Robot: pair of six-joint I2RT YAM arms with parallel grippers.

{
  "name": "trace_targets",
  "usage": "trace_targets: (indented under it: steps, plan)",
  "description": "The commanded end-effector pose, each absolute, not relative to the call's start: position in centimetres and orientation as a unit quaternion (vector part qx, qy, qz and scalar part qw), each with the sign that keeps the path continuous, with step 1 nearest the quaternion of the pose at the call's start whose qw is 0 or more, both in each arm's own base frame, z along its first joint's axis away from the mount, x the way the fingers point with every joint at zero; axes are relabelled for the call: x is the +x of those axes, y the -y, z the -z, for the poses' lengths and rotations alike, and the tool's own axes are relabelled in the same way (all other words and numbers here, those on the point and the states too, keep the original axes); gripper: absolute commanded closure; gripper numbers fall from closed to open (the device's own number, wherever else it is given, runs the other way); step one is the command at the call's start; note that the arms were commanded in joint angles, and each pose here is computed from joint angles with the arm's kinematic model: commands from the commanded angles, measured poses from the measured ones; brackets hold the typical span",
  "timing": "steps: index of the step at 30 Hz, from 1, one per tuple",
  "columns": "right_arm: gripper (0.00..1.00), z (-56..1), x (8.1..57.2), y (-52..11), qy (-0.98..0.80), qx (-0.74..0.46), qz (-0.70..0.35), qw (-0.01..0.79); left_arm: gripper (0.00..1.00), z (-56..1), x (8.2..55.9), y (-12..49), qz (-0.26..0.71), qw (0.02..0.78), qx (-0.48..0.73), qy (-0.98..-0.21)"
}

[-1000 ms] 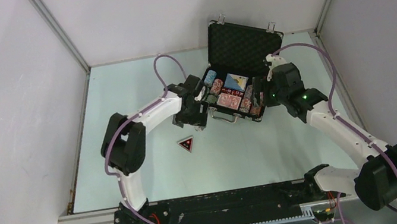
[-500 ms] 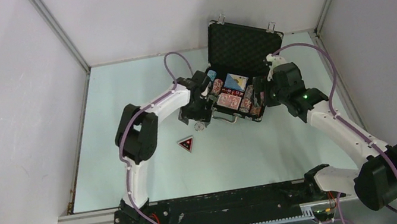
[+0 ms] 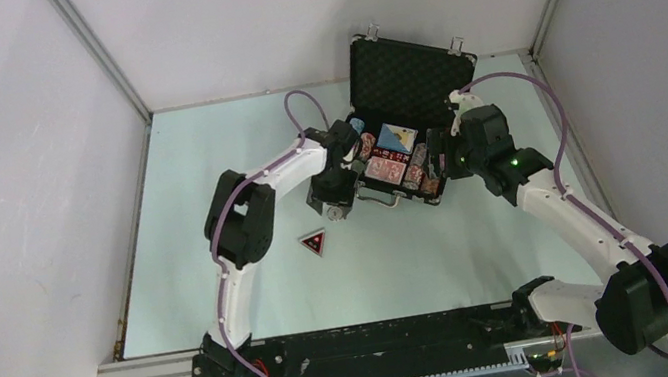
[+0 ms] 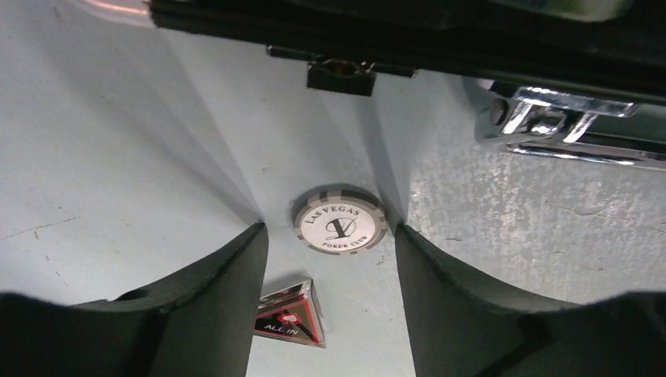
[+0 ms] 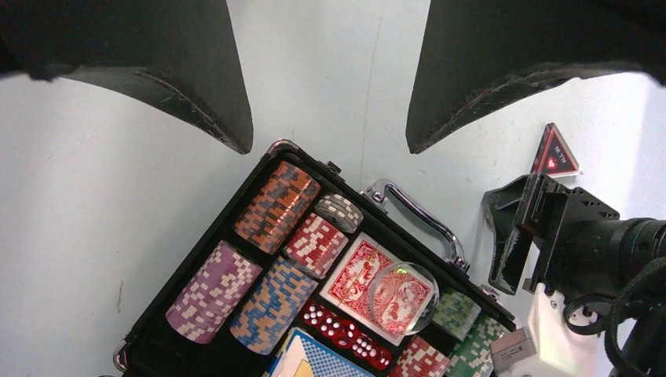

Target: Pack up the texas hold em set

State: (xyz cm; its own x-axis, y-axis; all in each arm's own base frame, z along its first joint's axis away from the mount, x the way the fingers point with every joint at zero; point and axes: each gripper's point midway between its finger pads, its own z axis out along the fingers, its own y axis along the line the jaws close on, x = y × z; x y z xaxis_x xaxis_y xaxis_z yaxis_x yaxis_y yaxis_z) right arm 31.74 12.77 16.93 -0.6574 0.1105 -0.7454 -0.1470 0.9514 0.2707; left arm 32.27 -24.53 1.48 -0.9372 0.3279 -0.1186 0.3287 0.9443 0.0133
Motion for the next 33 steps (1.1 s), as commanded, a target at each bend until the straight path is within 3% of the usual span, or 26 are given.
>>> trace_targets:
  steps: [1, 13, 17, 24, 33]
  plan:
    - [0.26, -18.0, 32.3, -13.0, -0.885, -0.018, -0.165, 0.436, 0.37, -0.2, 32.5, 25.0, -0.001, 0.051, 0.176, -0.983]
    - [0.27, -17.8, 32.2, -13.4, -0.885, -0.028, -0.174, 0.431, 0.66, 0.4, 32.4, 24.5, -0.012, 0.050, 0.179, -0.982]
    - [0.27, -17.8, 32.1, -13.8, -0.885, -0.038, -0.183, 0.427, 0.71, 0.2, 32.8, 24.5, -0.012, 0.057, 0.186, -0.981]
    - [0.28, -17.4, 31.6, -15.2, -0.885, -0.054, -0.220, 0.406, 0.71, -3.2, 32.5, 24.1, 0.006, 0.098, 0.196, -0.976]
    - [0.35, -13.9, 29.5, -19.3, -0.894, -0.063, -0.357, 0.264, 0.71, -6.9, 30.8, 24.5, 0.074, 0.147, 0.236, -0.958]
